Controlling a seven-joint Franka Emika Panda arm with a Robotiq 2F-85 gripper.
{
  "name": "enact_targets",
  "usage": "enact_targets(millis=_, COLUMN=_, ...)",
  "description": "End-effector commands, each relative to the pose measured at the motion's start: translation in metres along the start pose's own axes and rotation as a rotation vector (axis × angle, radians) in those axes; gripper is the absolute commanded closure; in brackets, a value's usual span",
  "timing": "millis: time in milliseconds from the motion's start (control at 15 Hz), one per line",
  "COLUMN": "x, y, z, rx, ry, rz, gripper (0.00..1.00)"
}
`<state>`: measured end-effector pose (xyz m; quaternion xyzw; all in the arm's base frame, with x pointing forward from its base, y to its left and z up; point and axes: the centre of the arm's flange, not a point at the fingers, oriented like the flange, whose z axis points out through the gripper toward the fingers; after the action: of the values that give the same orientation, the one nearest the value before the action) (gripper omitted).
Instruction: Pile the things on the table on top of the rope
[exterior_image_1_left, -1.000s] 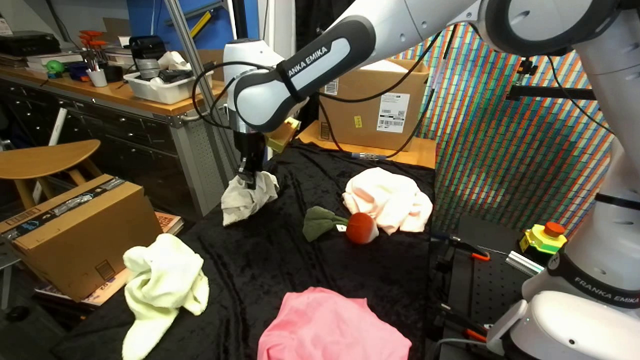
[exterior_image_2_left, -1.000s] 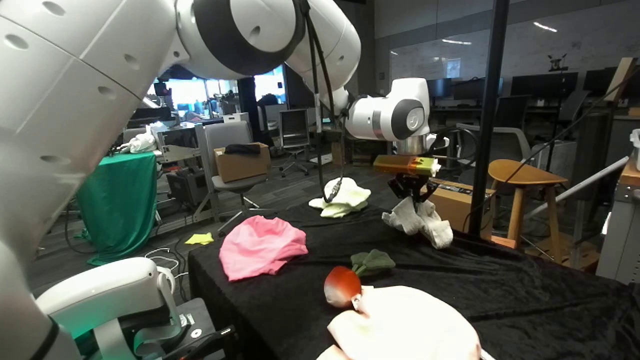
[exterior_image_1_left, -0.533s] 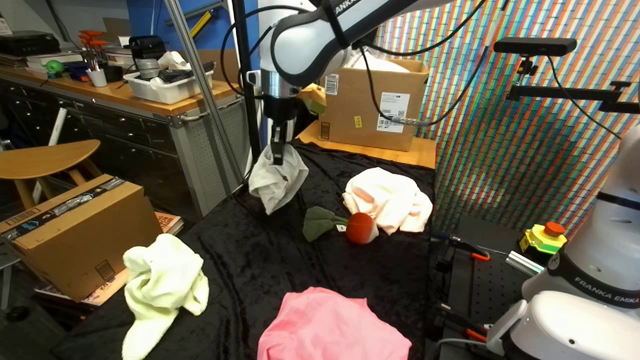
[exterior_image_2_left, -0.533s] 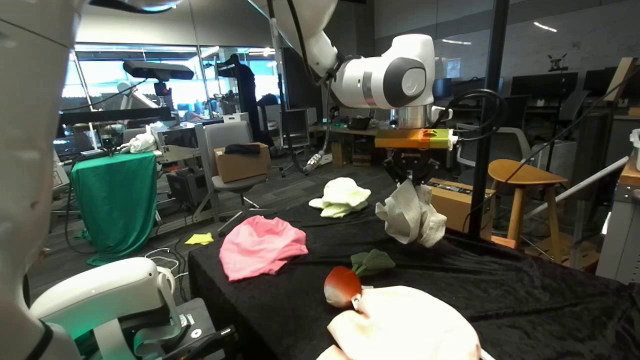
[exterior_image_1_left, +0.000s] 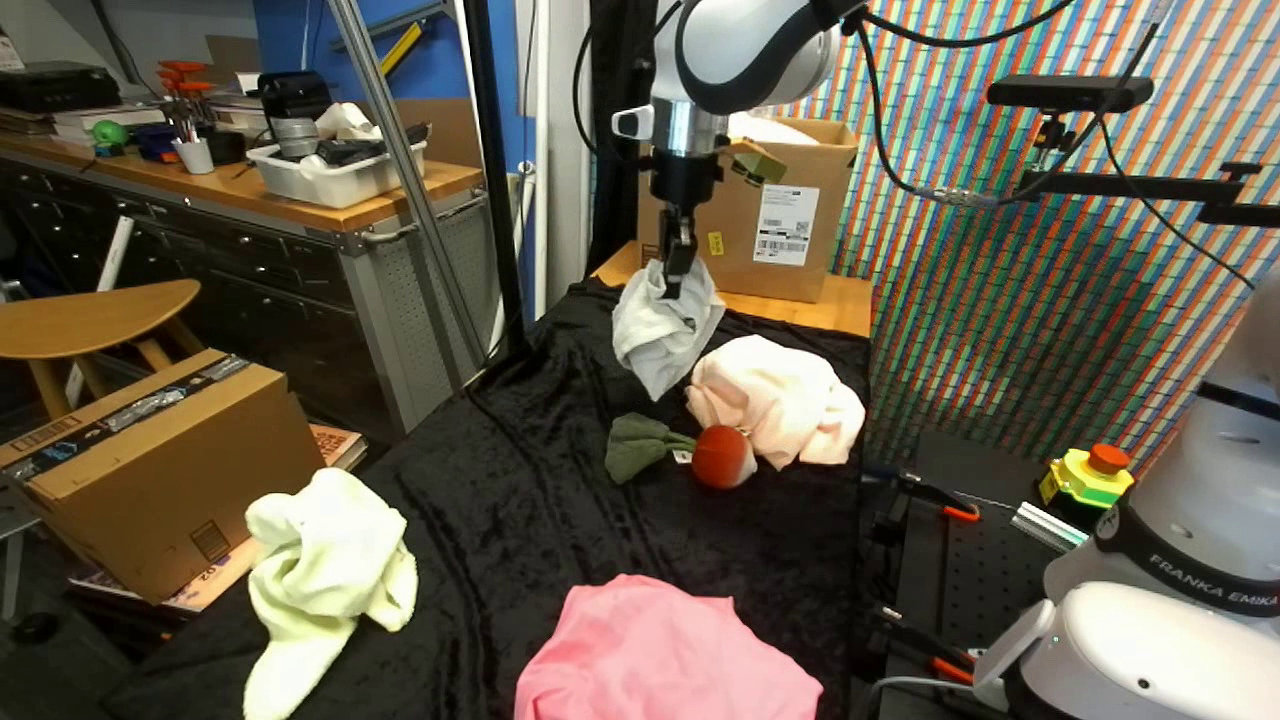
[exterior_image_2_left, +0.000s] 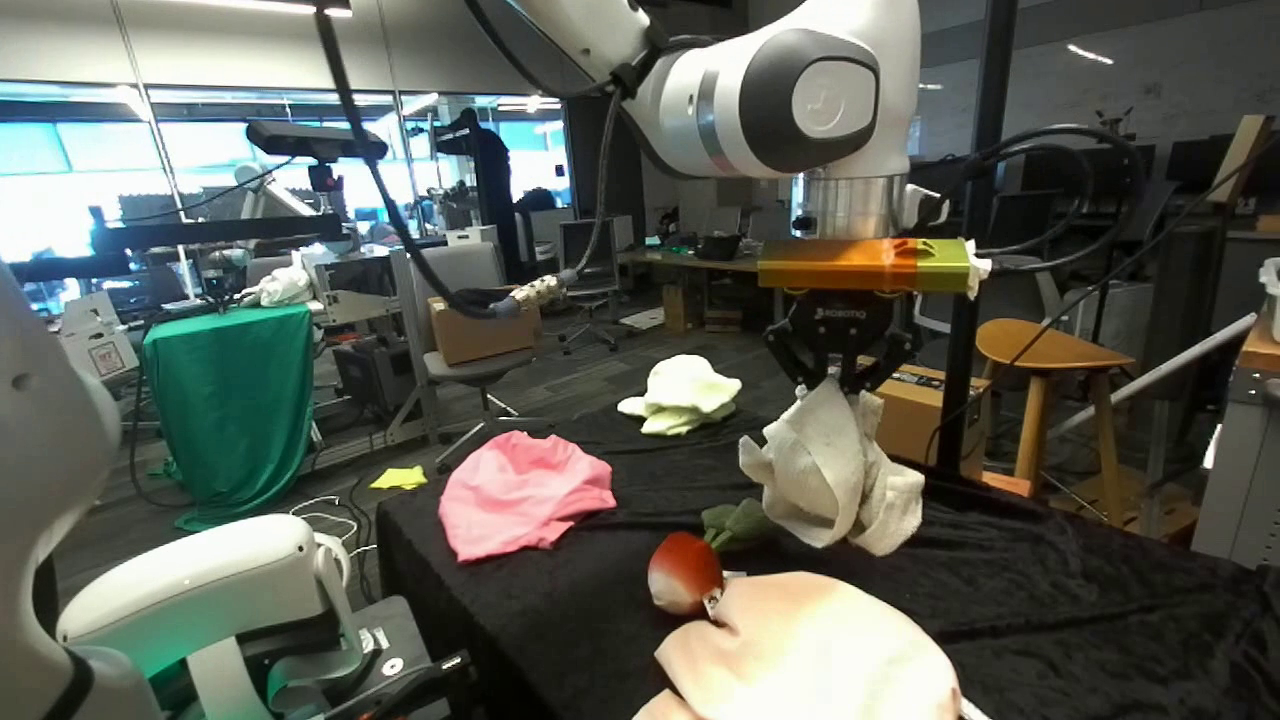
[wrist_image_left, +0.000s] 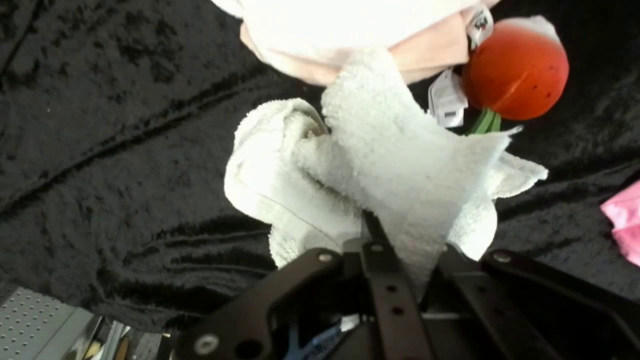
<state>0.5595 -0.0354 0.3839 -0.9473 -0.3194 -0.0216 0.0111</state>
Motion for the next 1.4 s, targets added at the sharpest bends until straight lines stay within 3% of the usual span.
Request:
enact_targets(millis=0, x=-0.048, y=-0.010, z=-0.001, rx=0.023, ry=-0.016, rz=-0.031, gripper=0.91)
enact_targets(millis=600, x=-0.079, y=-0.021, z=0.035, rx=0.063, ry=-0.084, rz=-0.069, gripper=0.89)
enact_targets(millis=667, x=-0.079, y=-0.021, z=0.036, rx=0.057, ry=-0.081, rz=-0.070, gripper=0.64)
enact_targets(millis=800, x=-0.078, y=-0.020, z=0.036, rx=0.048, ry=-0.078, rz=-0.062, gripper=0.60)
enact_targets(millis=1333, x=-0.063, y=-0.003, z=0.020, rx=-0.045, ry=-0.053, rz=-0.090, gripper=0.01)
